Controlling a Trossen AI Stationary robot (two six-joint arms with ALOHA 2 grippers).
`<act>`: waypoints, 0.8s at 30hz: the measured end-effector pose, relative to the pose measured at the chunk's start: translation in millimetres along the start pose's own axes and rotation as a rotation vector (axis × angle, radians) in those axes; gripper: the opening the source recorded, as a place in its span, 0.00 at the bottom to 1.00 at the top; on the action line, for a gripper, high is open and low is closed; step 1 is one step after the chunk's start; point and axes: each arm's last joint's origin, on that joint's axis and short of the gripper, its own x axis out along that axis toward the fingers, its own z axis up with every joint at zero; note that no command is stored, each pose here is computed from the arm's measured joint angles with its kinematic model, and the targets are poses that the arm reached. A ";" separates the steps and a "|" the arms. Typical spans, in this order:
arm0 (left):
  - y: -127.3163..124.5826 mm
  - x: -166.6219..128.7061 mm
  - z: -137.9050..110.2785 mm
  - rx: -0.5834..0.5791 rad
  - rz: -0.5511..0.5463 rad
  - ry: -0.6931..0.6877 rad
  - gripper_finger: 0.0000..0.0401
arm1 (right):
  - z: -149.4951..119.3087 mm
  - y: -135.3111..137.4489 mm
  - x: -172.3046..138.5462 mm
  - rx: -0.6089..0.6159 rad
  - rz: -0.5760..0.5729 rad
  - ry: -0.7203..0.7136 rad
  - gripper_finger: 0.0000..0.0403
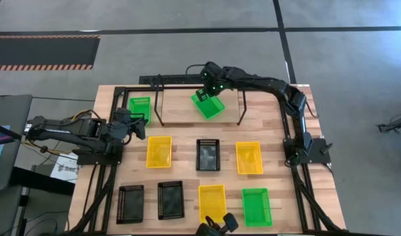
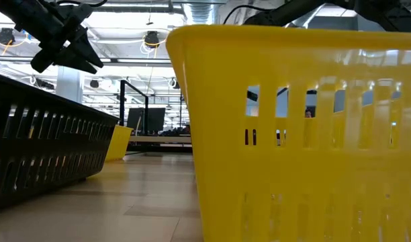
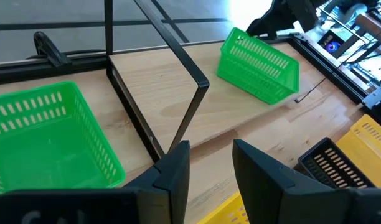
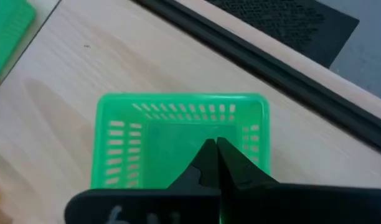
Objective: Stack baskets on shelf by color
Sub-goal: Put the top right green bin on the shelf
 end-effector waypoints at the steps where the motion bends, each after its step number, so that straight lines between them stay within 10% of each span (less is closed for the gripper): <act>1: 0.0 0.0 0.0 0.000 0.000 0.000 0.27 | -0.3 0.0 2.4 -0.001 -0.007 0.000 0.00; 24: 0.4 0.0 -0.2 -0.008 0.003 0.002 0.27 | -2.4 -40.2 26.1 0.052 -0.142 0.127 0.00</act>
